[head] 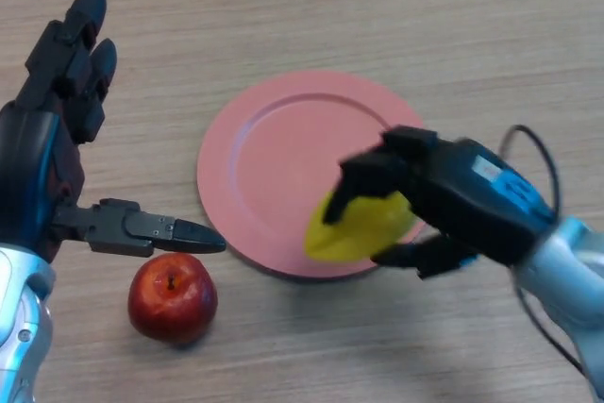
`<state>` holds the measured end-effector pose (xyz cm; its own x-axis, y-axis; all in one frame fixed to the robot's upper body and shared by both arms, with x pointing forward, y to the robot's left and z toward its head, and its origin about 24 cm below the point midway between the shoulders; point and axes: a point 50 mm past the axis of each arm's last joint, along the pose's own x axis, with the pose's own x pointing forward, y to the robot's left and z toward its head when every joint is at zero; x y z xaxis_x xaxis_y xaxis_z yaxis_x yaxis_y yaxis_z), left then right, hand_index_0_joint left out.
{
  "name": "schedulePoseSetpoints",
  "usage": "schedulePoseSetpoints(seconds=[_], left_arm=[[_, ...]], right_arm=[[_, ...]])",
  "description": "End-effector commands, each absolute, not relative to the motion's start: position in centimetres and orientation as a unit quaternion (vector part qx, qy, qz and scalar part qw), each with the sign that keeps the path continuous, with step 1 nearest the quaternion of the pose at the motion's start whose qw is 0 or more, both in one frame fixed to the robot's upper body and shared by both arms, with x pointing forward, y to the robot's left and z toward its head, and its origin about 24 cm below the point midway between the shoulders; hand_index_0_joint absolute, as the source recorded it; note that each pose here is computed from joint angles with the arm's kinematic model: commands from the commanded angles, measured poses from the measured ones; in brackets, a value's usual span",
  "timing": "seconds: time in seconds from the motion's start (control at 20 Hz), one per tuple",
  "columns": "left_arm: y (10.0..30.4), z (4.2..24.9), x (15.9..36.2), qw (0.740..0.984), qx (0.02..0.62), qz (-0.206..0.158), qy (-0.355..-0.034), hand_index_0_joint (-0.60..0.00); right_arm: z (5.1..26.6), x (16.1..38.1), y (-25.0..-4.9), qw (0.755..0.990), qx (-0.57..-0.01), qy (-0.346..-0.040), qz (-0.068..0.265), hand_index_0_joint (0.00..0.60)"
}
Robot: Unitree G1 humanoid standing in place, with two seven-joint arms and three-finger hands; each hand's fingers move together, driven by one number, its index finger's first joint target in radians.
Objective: Pick up the yellow starfruit and place it on the plate
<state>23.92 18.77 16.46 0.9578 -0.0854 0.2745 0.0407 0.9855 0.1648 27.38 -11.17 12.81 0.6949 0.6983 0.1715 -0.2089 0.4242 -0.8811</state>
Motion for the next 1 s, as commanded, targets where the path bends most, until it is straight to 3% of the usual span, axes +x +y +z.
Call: schedulePoseSetpoints(seconds=[0.05,0.15,0.3,0.35,0.4,0.45,0.5,0.6,0.65,0.75,1.0], left_arm=[[19.6,20.1,22.3,0.96,0.085,-0.017,-0.265,0.0],[19.7,20.1,22.1,0.963,0.086,-0.018,-0.257,0.0],[19.8,20.0,21.8,0.963,0.096,-0.017,-0.25,0.0],[19.8,19.9,21.7,0.964,0.097,-0.016,-0.246,0.0],[19.8,20.0,21.7,0.964,0.096,-0.014,-0.247,0.0],[19.8,20.1,21.6,0.964,0.095,-0.012,-0.249,0.0],[19.8,20.1,21.5,0.964,0.096,-0.011,-0.248,0.0],[19.8,20.2,21.4,0.964,0.098,-0.011,-0.249,0.0],[19.7,20.2,21.3,0.964,0.096,-0.011,-0.248,0.0],[19.5,20.2,20.9,0.966,0.091,-0.011,-0.243,0.0],[19.3,19.9,21.0,0.969,0.09,-0.014,-0.231,0.0]], right_arm=[[15.7,28.7,-11.0,0.809,-0.413,-0.352,0.226,0.6],[15.4,30.0,-10.3,0.82,-0.403,-0.343,0.218,0.6],[14.6,31.8,-9.4,0.806,-0.436,-0.343,0.205,0.6],[14.0,32.3,-9.1,0.789,-0.468,-0.342,0.204,0.6],[13.6,32.7,-9.1,0.802,-0.459,-0.32,0.209,0.6],[13.0,32.8,-9.2,0.846,-0.409,-0.264,0.216,0.6],[12.9,32.9,-9.2,0.858,-0.398,-0.248,0.21,0.6],[13.0,33.1,-9.3,0.86,-0.403,-0.247,0.194,0.403],[13.3,33.4,-9.4,0.858,-0.409,-0.256,0.179,0.253],[14.0,33.9,-9.5,0.858,-0.407,-0.282,0.138,0.021],[15.4,34.1,-10.3,0.868,-0.379,-0.3,0.111,0.0]])
